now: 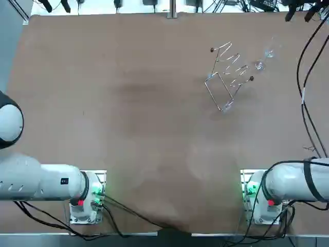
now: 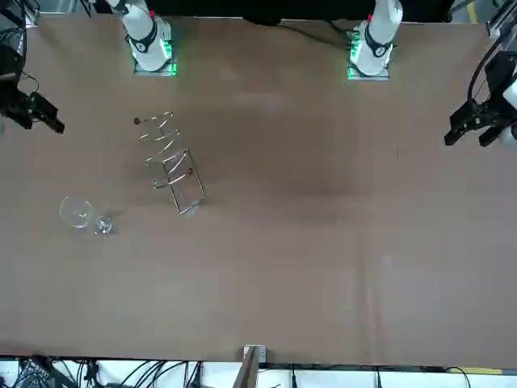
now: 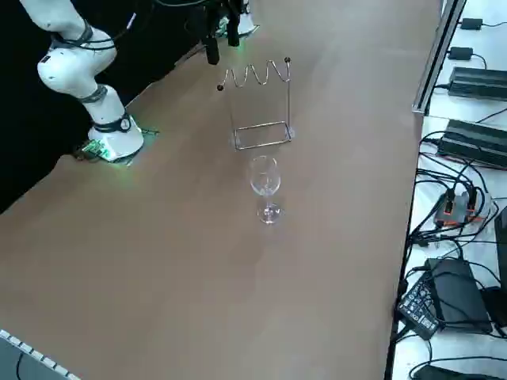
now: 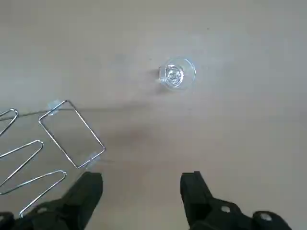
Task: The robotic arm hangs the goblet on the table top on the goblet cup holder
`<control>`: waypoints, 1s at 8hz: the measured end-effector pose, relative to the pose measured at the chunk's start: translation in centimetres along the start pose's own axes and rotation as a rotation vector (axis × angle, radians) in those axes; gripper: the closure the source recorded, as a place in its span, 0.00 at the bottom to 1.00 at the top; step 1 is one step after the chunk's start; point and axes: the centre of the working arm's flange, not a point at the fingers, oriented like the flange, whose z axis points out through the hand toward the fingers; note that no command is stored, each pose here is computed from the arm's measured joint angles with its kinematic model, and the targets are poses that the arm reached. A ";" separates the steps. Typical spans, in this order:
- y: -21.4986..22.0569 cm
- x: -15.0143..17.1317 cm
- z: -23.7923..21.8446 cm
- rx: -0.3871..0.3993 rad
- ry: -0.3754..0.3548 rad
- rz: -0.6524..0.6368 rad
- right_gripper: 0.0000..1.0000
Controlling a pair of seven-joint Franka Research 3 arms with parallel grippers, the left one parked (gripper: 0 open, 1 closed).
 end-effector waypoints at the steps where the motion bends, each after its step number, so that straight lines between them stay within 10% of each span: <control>1: 0.0 0.0 0.0 0.000 0.000 -0.002 0.00; 8: 0.0 1.7 0.1 0.053 0.057 -0.116 0.00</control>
